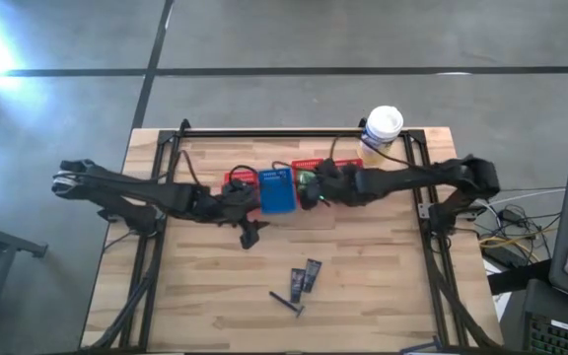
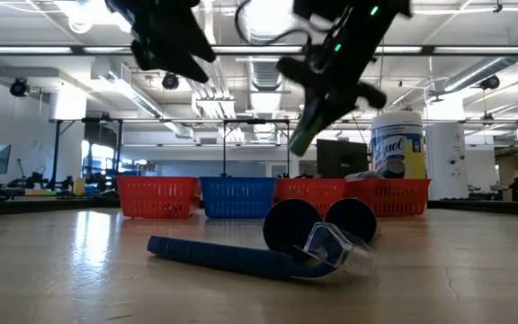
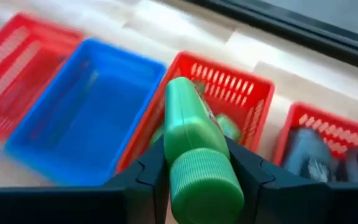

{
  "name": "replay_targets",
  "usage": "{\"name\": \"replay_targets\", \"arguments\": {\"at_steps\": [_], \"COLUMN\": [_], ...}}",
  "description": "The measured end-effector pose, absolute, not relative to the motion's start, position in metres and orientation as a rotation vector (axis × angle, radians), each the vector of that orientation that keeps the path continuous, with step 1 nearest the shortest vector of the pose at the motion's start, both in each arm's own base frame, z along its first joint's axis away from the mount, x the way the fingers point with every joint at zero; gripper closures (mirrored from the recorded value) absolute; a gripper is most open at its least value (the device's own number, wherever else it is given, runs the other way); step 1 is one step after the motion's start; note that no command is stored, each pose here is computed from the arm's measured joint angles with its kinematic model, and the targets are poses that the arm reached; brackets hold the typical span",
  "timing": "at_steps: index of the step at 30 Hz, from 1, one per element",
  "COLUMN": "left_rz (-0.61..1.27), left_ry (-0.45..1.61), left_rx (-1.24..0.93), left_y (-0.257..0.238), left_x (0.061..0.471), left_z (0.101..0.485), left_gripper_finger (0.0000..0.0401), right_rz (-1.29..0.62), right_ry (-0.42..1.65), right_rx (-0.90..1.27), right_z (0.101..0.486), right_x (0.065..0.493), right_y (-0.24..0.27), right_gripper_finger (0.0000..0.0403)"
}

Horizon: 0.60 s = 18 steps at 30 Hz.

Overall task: Pick & Place Travel size toiletries
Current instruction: Put the green shampoo into the middle red bin, then put the blue razor into the left red bin

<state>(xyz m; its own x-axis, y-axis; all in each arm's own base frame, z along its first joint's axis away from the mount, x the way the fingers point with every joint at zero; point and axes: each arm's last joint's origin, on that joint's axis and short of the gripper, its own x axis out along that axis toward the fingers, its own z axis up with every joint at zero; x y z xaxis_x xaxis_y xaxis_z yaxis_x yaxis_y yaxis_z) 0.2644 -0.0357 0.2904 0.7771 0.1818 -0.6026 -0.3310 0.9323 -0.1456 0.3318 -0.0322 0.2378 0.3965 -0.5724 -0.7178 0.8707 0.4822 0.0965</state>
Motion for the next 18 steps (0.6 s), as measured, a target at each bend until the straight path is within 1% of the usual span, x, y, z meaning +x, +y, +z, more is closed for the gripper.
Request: {"name": "replay_targets", "arguments": {"at_steps": [2, 5, 9, 13, 18], "left_rz": [0.285, 0.292, 0.279, 0.177, -0.027], "left_ry": [0.615, 0.615, 0.627, 0.663, 0.663], "left_rx": [-0.274, -0.312, -0.348, -0.388, -0.388], "left_y": [-0.035, -0.035, -0.033, -0.034, -0.039], "left_x": [0.256, 0.241, 0.221, 0.207, 0.204], "left_z": [0.289, 0.282, 0.27, 0.256, 0.233], "left_gripper_finger": [0.0137, 0.0137, 0.0138, 0.0139, 0.0139], "right_rz": [-1.018, -1.057, -1.034, -0.991, -0.959], "right_ry": [0.678, 0.703, 0.754, 0.754, 0.759], "right_rx": [0.502, 0.507, 0.548, 0.544, 0.54], "right_z": [0.224, 0.206, 0.194, 0.199, 0.22], "right_x": [0.338, 0.345, 0.349, 0.35, 0.338], "right_y": [-0.045, -0.058, -0.058, -0.047, -0.034], "right_gripper_finger": [0.0293, 0.0274, 0.0237, 0.0193, 0.0136]}}
